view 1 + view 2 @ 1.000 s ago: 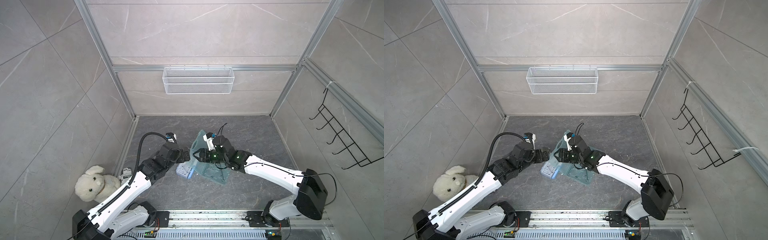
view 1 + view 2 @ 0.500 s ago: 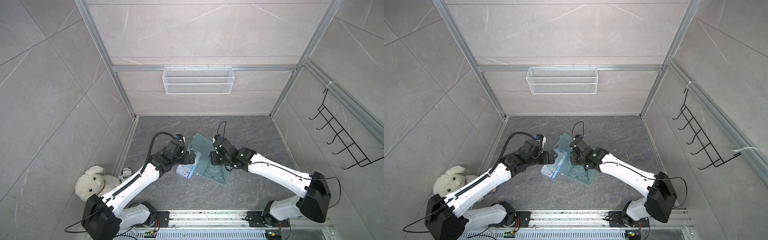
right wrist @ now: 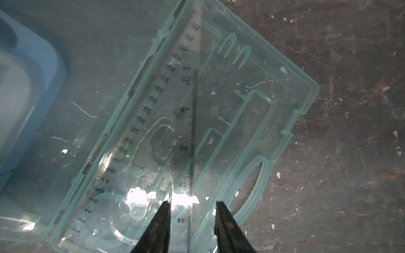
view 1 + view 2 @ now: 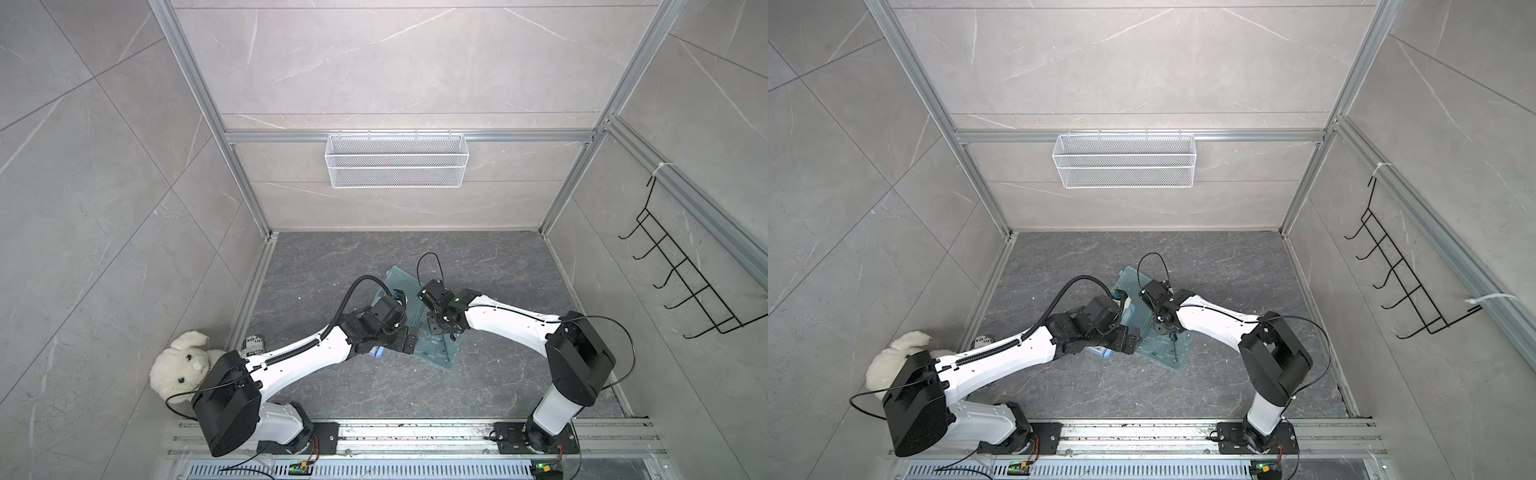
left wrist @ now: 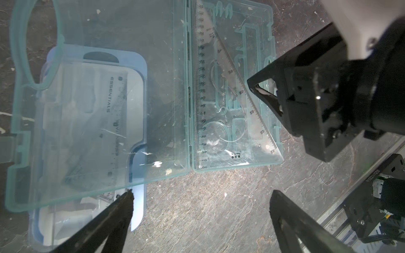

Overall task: Open the ruler set and take out the ruler
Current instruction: Pick up the ruler from the ruler set box.

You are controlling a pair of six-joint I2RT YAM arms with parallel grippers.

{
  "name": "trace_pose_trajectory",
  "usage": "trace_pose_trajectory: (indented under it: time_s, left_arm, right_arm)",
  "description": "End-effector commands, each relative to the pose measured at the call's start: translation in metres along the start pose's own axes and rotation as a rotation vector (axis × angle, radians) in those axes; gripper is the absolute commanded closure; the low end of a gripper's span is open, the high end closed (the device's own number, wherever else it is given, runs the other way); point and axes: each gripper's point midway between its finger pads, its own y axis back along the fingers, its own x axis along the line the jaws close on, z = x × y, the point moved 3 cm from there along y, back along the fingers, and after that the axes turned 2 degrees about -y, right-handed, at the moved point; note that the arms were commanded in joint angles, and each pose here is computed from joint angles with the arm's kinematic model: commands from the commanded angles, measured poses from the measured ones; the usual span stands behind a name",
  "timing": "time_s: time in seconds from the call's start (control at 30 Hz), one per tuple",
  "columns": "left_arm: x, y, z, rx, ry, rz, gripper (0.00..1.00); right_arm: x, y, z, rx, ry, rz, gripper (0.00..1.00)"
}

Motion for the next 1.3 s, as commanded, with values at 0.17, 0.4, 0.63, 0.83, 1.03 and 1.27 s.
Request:
trace_pose_trajectory:
  time_s: [0.17,0.4,0.63,0.83,1.03,1.27]
  left_arm:
    - [-0.009,-0.002,0.018,-0.060,0.029,-0.028,0.02]
    - [-0.009,-0.006,0.022,-0.053,0.037,-0.013,0.01]
    - [-0.013,-0.012,0.028,-0.038,0.035,-0.018,0.01]
    - [-0.014,-0.013,0.027,-0.034,0.044,-0.016,0.01]
    - [-0.012,-0.015,0.026,-0.030,0.054,-0.008,0.01]
    - [-0.014,-0.019,0.028,-0.025,0.053,-0.007,0.01]
  right_arm:
    - [0.010,-0.027,-0.009,0.064,0.006,0.061,0.64]
    - [0.012,-0.037,-0.019,0.091,0.011,0.079,0.60]
    - [0.010,-0.040,-0.027,0.092,0.006,0.083,0.63]
    - [0.010,-0.036,-0.027,0.081,0.001,0.100,0.71]
    - [0.011,-0.030,-0.025,0.076,0.003,0.119,0.78]
    - [0.009,-0.017,-0.019,0.047,0.002,0.129,0.80]
